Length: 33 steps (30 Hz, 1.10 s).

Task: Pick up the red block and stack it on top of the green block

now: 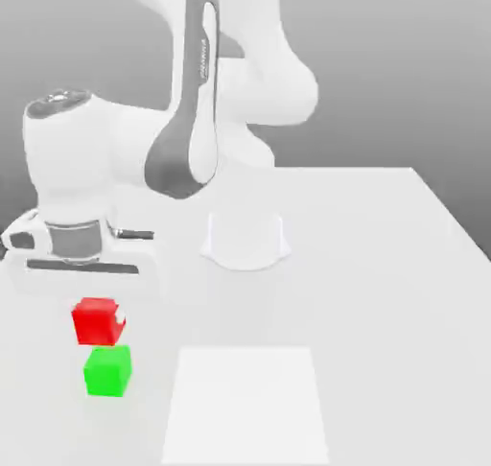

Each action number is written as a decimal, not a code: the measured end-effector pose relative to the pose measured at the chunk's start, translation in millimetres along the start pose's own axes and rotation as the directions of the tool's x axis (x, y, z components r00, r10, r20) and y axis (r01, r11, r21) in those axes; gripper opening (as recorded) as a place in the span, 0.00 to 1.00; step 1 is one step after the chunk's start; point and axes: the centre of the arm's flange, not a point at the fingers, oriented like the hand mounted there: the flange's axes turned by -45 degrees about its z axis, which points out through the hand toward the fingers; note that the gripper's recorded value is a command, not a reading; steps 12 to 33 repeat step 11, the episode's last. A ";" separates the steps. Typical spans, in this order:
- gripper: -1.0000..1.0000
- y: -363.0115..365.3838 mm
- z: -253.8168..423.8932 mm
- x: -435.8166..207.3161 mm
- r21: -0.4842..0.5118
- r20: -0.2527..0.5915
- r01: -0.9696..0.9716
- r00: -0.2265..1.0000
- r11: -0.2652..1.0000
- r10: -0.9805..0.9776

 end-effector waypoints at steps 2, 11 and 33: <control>1.00 -0.2 7.3 -0.5 0.000 0.000 0.000 1.000 1.000 0.000; 1.00 0.8 -20.3 0.4 0.000 -0.001 -0.001 1.000 1.000 0.001; 1.00 0.8 -20.3 0.4 0.000 -0.001 -0.001 1.000 1.000 0.001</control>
